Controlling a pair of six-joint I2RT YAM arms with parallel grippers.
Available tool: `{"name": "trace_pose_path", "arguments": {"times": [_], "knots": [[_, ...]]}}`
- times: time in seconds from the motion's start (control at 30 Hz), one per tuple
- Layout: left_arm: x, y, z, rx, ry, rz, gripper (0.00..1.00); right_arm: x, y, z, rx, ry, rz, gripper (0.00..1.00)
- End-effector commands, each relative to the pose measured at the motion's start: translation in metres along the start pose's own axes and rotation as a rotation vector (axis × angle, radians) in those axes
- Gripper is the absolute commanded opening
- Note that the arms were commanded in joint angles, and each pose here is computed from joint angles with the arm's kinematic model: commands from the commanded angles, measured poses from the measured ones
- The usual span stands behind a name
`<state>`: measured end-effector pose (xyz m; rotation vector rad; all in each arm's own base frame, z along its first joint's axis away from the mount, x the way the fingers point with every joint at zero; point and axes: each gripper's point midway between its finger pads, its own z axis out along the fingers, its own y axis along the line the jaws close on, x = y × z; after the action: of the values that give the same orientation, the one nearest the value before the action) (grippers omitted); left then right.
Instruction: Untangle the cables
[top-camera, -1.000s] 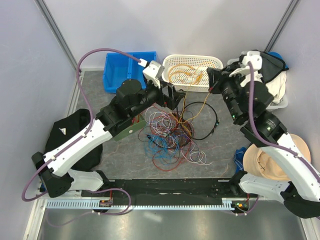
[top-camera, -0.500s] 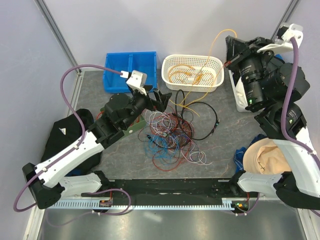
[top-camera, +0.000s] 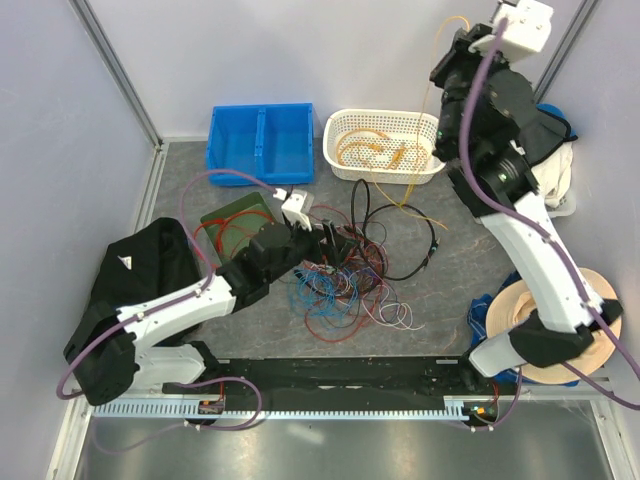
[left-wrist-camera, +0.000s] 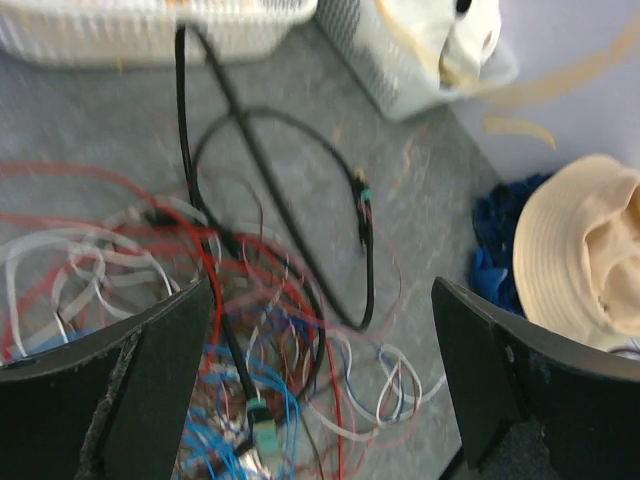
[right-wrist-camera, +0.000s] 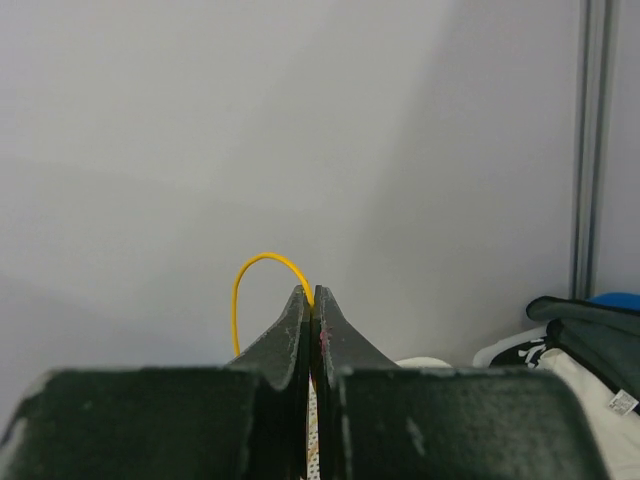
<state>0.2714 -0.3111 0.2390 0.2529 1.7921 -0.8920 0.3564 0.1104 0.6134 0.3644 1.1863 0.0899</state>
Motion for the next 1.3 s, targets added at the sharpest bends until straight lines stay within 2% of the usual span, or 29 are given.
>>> {"name": "trace_pose_path", "arguments": {"times": [0.0, 0.23, 0.47, 0.57, 0.7, 0.83, 0.97, 1.07, 1.2, 1.27], "knots": [[0.006, -0.016, 0.001, 0.109, -0.049, -0.162, 0.98, -0.021, -0.009, 0.028, 0.079, -0.109, 0.033, 0.00], [0.004, -0.024, 0.005, 0.151, -0.067, -0.176, 0.98, 0.014, -0.013, 0.072, 0.126, -0.121, 0.079, 0.00], [-0.045, -0.040, -0.002, 0.171, -0.183, -0.156, 0.97, 0.034, -0.015, 0.100, 0.158, -0.148, 0.093, 0.00], [-0.032, -0.046, 0.021, 0.188, -0.120, -0.193, 0.96, 0.048, -0.021, 0.113, 0.183, -0.163, 0.098, 0.00], [0.006, -0.056, 0.054, 0.258, -0.013, -0.267, 0.91, 0.075, -0.029, 0.132, 0.202, -0.145, 0.113, 0.00], [0.051, -0.040, 0.075, 0.215, 0.084, -0.289, 0.84, 0.117, -0.040, 0.150, 0.220, -0.103, 0.113, 0.00], [0.086, -0.010, 0.070, 0.110, 0.130, -0.293, 0.76, 0.159, -0.061, 0.167, 0.248, -0.074, 0.102, 0.00], [0.114, 0.014, 0.062, 0.022, 0.176, -0.294, 0.65, 0.186, -0.073, 0.178, 0.262, -0.050, 0.108, 0.00], [0.153, 0.034, 0.050, -0.043, 0.269, -0.320, 0.51, 0.199, -0.075, 0.190, 0.254, -0.047, 0.121, 0.00], [0.170, 0.041, 0.042, -0.070, 0.308, -0.347, 0.48, 0.196, -0.075, 0.197, 0.247, -0.060, 0.132, 0.00]]}}
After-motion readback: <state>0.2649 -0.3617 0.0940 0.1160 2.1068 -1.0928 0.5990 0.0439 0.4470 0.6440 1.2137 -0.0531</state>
